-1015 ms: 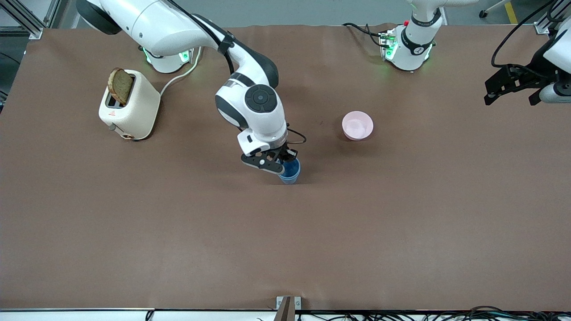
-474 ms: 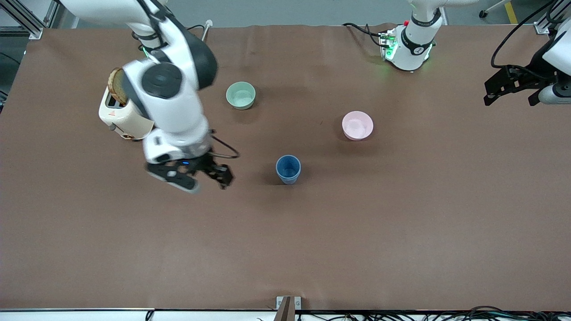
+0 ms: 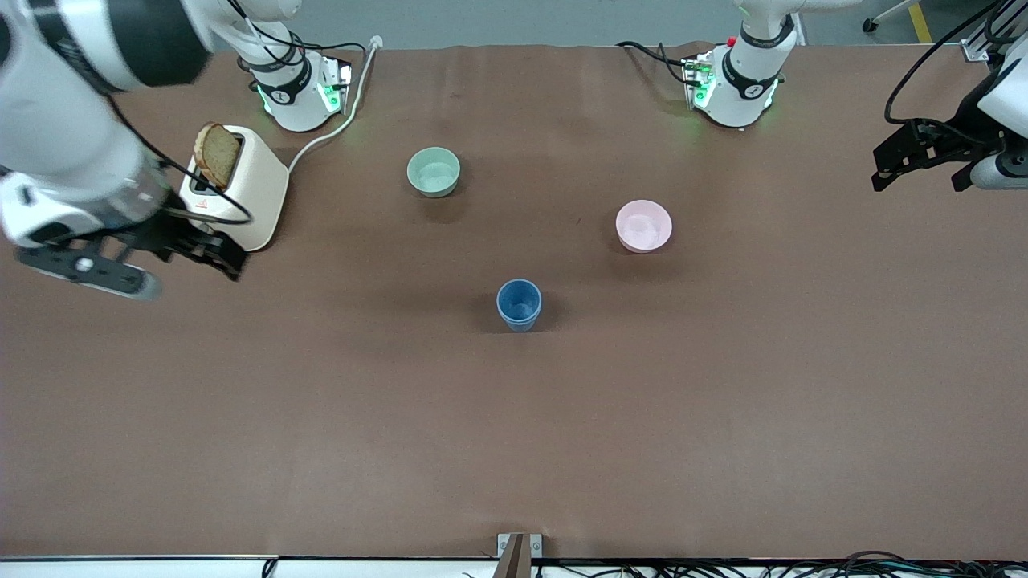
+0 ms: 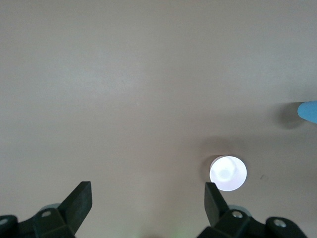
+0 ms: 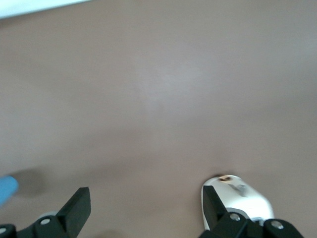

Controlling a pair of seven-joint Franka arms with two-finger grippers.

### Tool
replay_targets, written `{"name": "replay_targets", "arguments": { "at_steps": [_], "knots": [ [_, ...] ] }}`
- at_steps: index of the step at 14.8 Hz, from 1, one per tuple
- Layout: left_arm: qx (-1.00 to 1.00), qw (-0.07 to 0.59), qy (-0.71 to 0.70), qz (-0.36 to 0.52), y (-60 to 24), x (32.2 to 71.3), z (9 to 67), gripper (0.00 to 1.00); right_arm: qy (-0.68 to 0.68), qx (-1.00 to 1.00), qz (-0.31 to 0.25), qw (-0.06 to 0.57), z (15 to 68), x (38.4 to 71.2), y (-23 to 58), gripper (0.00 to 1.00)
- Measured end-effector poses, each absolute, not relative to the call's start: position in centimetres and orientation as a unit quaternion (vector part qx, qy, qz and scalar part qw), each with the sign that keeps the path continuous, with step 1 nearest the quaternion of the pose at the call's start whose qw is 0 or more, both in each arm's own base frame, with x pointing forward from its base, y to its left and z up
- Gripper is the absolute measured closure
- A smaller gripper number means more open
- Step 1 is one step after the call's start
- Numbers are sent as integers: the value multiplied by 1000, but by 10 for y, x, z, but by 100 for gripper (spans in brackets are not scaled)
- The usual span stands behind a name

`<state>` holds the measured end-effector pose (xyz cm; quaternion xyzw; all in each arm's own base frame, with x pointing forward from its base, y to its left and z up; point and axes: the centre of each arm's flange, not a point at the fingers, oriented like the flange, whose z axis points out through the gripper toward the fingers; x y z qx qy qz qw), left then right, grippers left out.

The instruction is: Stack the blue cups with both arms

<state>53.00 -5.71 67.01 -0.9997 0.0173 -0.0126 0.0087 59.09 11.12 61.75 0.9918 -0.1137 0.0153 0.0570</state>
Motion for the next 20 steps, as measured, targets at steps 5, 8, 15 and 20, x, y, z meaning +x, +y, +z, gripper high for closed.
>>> {"name": "replay_targets", "arguments": {
  "at_steps": [5,8,15,20],
  "knots": [
    [-1000,9,15,-5,-58,528,668,0,-53,997,-13,48,651,568,1,0],
    [-1000,9,16,-3,-59,528,668,0,-31,999,-23,15,654,557,-54,0],
    [-1000,9,17,-3,-60,528,668,0,-27,1000,-9,4,641,563,-62,0],
    [-1000,9,17,-3,-60,529,667,0,-26,1000,-6,1,641,564,-60,0]
  ]
}}
